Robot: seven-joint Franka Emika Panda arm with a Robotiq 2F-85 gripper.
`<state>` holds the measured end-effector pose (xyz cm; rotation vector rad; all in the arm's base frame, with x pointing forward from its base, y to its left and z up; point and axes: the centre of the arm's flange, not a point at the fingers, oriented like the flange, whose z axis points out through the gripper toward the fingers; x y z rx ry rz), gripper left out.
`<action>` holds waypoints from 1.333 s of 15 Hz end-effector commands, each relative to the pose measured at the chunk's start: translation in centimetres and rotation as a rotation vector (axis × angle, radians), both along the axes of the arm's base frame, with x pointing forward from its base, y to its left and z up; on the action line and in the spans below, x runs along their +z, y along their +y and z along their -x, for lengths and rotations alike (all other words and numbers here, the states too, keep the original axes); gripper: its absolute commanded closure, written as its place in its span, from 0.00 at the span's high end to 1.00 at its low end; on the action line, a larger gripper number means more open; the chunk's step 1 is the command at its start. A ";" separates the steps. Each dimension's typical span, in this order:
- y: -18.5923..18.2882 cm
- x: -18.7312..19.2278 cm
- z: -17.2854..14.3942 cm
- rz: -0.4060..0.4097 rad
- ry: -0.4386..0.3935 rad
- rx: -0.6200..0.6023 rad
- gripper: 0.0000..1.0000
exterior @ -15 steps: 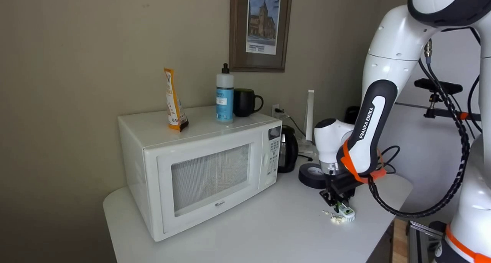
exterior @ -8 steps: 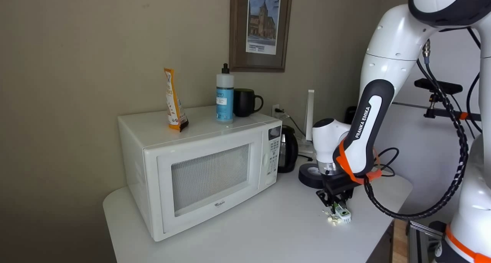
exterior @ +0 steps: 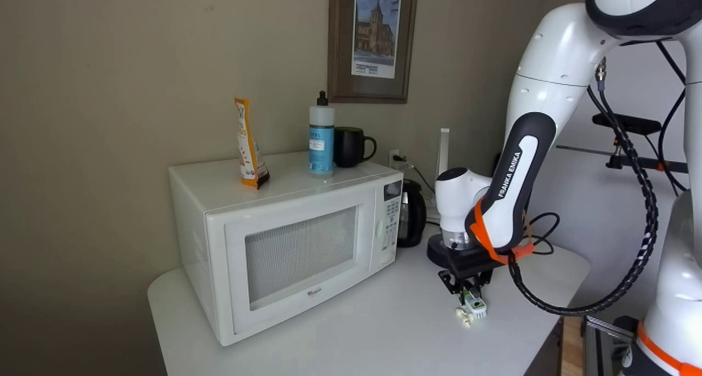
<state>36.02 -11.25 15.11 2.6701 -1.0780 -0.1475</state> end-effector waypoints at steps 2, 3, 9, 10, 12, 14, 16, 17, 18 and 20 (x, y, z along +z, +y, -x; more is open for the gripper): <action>0.2 0.0 0.9 0.049 0.047 -0.055 0.18; -0.4 0.6 1.9 0.061 0.049 -0.068 0.18; -2.6 4.3 4.8 0.074 -0.113 -0.084 0.18; -2.6 5.0 3.8 0.059 -0.162 -0.082 0.18; -2.2 5.7 1.6 0.026 -0.245 -0.080 0.18; -1.2 5.8 0.1 -0.020 -0.270 -0.060 0.18; 0.5 4.9 -1.5 -0.053 -0.264 -0.033 0.18; 1.5 4.5 -2.0 -0.064 -0.262 -0.007 0.18; 2.4 4.0 -2.5 -0.074 -0.268 0.013 0.18; 4.0 3.7 -3.2 -0.093 -0.311 0.052 0.18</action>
